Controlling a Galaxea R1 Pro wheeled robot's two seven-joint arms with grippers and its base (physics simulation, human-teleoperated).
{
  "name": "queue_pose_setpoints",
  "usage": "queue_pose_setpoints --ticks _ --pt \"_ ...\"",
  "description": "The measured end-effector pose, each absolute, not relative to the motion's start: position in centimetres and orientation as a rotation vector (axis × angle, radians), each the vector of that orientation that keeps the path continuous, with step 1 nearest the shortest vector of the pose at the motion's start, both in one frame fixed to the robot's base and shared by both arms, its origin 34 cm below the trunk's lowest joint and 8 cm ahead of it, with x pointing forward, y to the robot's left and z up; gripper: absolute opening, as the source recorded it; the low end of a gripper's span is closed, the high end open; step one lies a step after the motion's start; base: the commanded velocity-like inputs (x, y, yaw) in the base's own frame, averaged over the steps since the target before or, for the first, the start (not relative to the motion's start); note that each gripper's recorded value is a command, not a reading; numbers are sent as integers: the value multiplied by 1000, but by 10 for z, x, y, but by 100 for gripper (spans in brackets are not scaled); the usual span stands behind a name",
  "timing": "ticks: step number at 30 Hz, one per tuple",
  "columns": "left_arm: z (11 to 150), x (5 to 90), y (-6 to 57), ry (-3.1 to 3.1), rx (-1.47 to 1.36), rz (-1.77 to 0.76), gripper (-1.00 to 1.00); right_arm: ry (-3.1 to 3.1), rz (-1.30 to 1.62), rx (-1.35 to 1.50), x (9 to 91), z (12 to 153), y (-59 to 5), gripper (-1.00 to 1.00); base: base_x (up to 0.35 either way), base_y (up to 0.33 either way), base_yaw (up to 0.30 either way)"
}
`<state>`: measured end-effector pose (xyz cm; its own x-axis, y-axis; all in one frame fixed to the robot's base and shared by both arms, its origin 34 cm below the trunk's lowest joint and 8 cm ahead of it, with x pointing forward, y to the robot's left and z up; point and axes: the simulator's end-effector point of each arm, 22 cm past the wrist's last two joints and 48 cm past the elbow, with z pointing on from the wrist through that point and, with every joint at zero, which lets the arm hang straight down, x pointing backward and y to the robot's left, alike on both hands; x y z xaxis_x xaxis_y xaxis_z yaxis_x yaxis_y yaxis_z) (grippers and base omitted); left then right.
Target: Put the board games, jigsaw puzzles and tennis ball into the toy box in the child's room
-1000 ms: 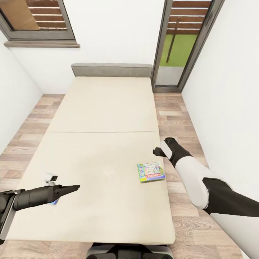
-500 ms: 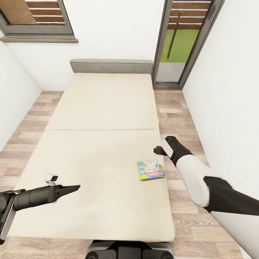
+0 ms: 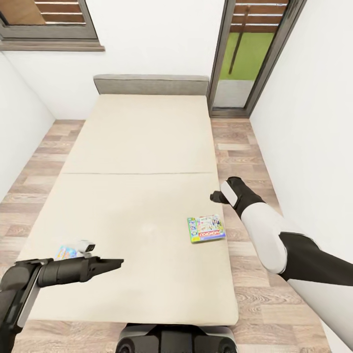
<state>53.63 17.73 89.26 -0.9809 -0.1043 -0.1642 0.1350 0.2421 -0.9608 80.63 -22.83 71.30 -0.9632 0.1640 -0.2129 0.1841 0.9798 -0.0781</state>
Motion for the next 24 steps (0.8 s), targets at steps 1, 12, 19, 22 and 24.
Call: queue_pose_setpoints --ticks 1,12,19,22,24 --pt "893 534 169 2307 33 -1847 100 2918 -143 259 809 714 -228 100 0 0 0" --pt "919 579 117 2148 142 -1932 100 2920 -142 235 822 718 -221 100 0 0 0" --pt "927 602 114 2113 189 -1916 100 2921 -145 236 825 715 -220 100 0 0 0" --pt "929 608 114 2106 200 -1910 100 2924 -146 236 825 712 -220 100 0 0 0" --pt "929 610 115 2104 203 -1907 100 2927 -146 237 824 710 -220 100 0 0 0"
